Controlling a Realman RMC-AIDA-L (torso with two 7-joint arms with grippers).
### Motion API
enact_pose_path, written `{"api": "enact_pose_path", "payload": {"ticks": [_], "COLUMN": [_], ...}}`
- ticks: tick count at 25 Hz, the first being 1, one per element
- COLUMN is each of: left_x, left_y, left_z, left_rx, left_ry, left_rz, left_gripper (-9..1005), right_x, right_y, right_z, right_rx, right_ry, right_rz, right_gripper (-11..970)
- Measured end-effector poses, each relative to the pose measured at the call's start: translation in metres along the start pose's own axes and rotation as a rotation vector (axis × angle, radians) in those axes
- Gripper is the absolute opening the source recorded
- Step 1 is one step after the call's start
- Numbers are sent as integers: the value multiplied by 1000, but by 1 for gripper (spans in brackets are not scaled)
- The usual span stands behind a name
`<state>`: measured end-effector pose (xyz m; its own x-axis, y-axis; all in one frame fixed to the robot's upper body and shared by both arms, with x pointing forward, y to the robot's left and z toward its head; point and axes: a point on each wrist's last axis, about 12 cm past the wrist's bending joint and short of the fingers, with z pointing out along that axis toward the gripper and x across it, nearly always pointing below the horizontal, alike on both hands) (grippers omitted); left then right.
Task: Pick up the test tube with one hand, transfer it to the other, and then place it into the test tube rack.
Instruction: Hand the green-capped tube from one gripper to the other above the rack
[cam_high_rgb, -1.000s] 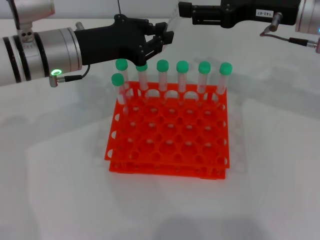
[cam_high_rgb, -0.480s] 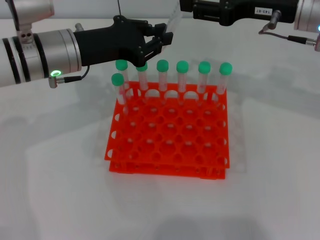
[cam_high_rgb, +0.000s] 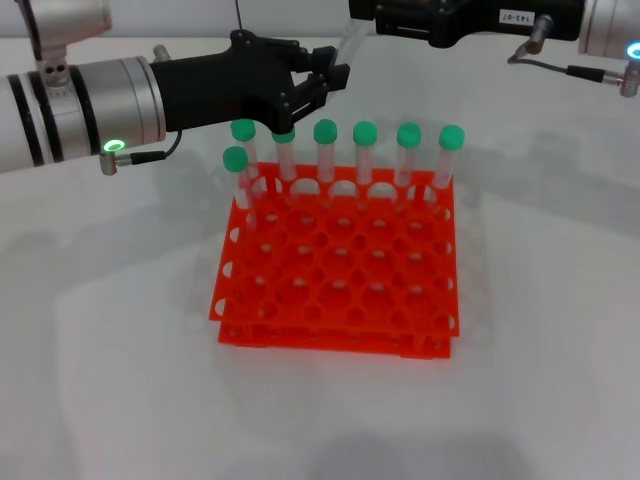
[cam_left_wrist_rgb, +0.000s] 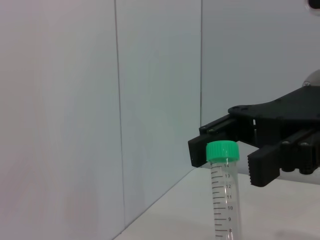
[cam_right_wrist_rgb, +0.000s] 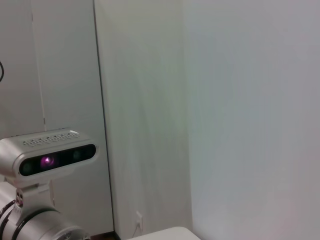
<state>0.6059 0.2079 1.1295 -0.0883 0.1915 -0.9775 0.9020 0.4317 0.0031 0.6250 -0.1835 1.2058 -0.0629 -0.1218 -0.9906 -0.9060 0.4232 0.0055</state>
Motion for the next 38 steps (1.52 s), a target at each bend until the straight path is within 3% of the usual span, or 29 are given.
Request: {"api": "enact_pose_path", "payload": {"ticks": [21, 38], "left_x": [0, -1], "left_y": [-1, -1], "left_z": [0, 1], "left_rx": [9, 11], "left_ry": [1, -5], "left_rz": [4, 12], "left_gripper": [225, 233], "right_x": [3, 1], "right_y": [-2, -2], "right_z": [-3, -1], "right_rx": [15, 9], "right_ry": [-4, -2], "right_rz": [15, 9], "right_gripper": [425, 395]}}
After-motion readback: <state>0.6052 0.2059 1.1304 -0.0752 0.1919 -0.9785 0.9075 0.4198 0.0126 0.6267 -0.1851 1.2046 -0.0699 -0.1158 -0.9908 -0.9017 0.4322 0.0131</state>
